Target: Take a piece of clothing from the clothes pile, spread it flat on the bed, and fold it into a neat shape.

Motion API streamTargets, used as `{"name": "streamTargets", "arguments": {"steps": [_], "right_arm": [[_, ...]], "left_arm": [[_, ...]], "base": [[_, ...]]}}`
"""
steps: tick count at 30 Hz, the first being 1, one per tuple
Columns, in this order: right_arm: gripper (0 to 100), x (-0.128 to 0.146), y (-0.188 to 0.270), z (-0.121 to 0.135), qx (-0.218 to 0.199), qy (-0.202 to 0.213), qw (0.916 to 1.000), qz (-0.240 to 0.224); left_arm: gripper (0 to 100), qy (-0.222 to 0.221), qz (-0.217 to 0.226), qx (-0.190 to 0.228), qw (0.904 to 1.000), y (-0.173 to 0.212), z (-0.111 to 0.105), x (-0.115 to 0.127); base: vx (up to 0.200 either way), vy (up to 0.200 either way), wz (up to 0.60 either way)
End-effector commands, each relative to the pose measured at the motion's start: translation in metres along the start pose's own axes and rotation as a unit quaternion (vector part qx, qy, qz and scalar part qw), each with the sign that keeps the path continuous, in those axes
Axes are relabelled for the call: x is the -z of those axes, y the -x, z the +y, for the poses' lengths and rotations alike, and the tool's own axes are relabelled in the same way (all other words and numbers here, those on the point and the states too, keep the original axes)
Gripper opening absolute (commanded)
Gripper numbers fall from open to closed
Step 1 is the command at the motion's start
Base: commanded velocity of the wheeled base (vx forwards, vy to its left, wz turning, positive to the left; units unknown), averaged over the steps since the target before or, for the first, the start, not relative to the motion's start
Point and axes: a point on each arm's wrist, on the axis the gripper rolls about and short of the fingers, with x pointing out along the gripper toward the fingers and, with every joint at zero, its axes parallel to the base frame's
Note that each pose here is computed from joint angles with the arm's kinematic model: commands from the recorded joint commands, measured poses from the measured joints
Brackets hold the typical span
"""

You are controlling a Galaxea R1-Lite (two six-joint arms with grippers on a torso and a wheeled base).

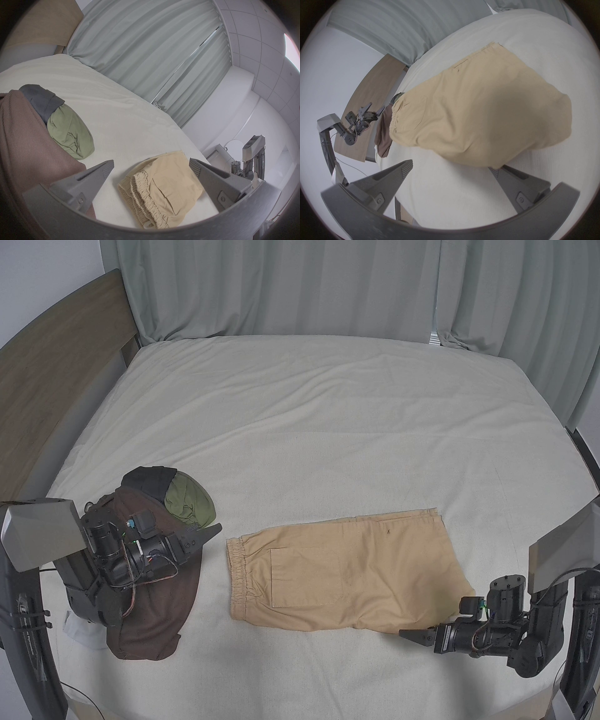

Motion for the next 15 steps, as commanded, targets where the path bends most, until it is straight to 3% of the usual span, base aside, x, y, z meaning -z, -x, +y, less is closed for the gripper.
{"name": "streamTargets", "arguments": {"steps": [1,7,15], "right_arm": [[100,0.002,0.017,0.017,-0.023,0.014,0.9996,0.003],[100,0.003,0.034,0.032,-0.052,0.028,0.9983,0.001],[100,-0.015,0.046,0.048,-0.1,0.056,0.9924,-0.044]], "left_arm": [[100,-0.003,-0.002,0.001,1.0,0.001,0.0,-0.002],[100,-0.003,-0.002,0.002,1.0,0.0,0.0,-0.002],[100,-0.001,0.003,0.004,1.0,0.0,-0.002,0.001]], "base": [[0.0,0.0,0.0],[0.0,0.0,0.0],[0.0,0.0,0.0]]}}
